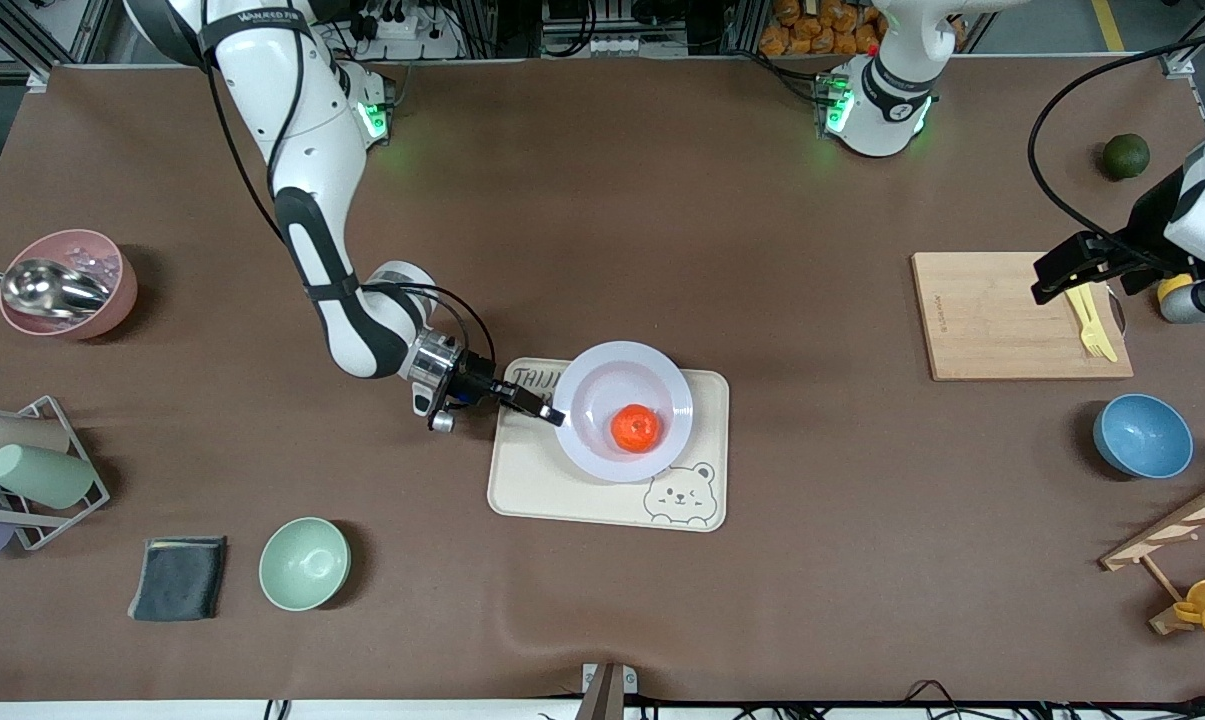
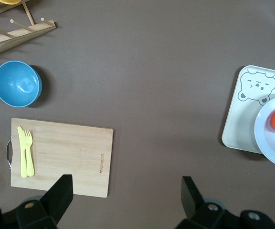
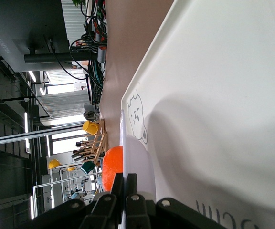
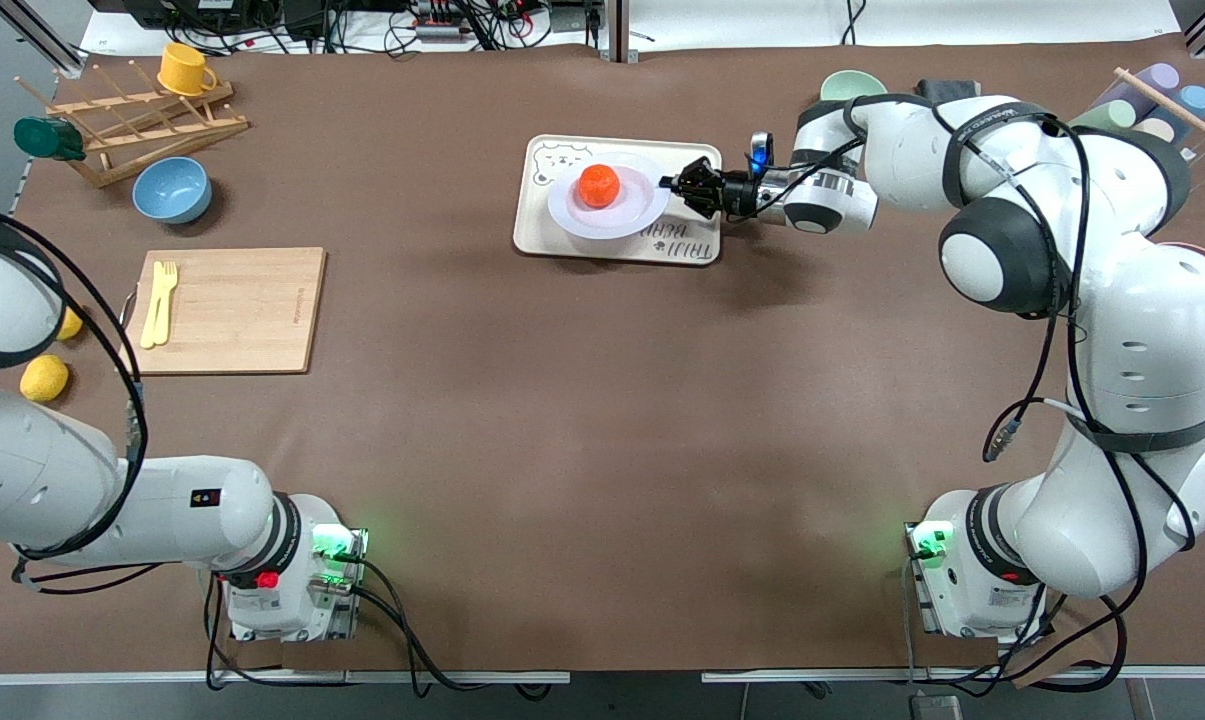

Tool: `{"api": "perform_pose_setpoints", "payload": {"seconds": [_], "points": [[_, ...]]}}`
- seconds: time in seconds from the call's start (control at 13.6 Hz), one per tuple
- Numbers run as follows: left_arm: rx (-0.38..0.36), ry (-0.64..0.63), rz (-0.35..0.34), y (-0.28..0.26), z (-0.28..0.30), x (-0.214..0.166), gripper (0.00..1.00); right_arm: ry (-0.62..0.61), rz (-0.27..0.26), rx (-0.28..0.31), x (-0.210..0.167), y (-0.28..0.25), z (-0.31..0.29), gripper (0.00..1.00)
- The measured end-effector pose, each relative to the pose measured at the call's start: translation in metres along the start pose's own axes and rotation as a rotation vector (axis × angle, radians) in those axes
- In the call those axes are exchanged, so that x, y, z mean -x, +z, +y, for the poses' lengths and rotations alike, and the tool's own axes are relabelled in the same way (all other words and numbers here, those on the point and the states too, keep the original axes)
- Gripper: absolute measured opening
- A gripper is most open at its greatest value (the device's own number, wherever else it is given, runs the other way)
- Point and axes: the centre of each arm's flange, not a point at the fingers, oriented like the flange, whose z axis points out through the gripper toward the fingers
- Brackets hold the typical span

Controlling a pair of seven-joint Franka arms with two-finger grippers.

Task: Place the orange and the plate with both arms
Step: 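Slide the plate with the right gripper onto the bear tray, then open the right gripper and release the plate on the tray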

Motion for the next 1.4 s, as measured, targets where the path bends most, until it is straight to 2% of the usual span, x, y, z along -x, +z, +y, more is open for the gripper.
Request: {"api": "perform_pose_setpoints", "payload": {"seconds": [0.59, 0.66, 0.96, 1.18, 1.33, 1.4], "points": [[0.0, 0.0, -0.003, 0.002, 0.0, 0.0, 1.0, -0.031, 0.003, 0.014, -0.008, 0.008, 0.019, 0.05], [0.0, 0.0, -0.003, 0.002, 0.0, 0.0, 1.0, -0.032, 0.004, 0.013, -0.009, 0.008, 0.018, 0.12], [0.0, -0.004, -0.003, 0.002, -0.002, -0.001, 1.0, -0.034, 0.01, 0.012, -0.012, 0.006, 0.017, 0.53], [0.007, -0.008, -0.004, 0.002, -0.004, -0.001, 1.0, -0.041, 0.006, 0.016, -0.014, 0.005, 0.017, 0.53], [0.009, -0.01, -0.005, 0.002, -0.004, -0.001, 1.0, -0.042, -0.006, 0.027, -0.015, 0.005, 0.016, 0.49], [0.009, -0.011, -0.005, 0.002, -0.005, -0.001, 1.0, -0.031, -0.022, 0.052, -0.016, 0.005, 0.015, 0.47]]}}
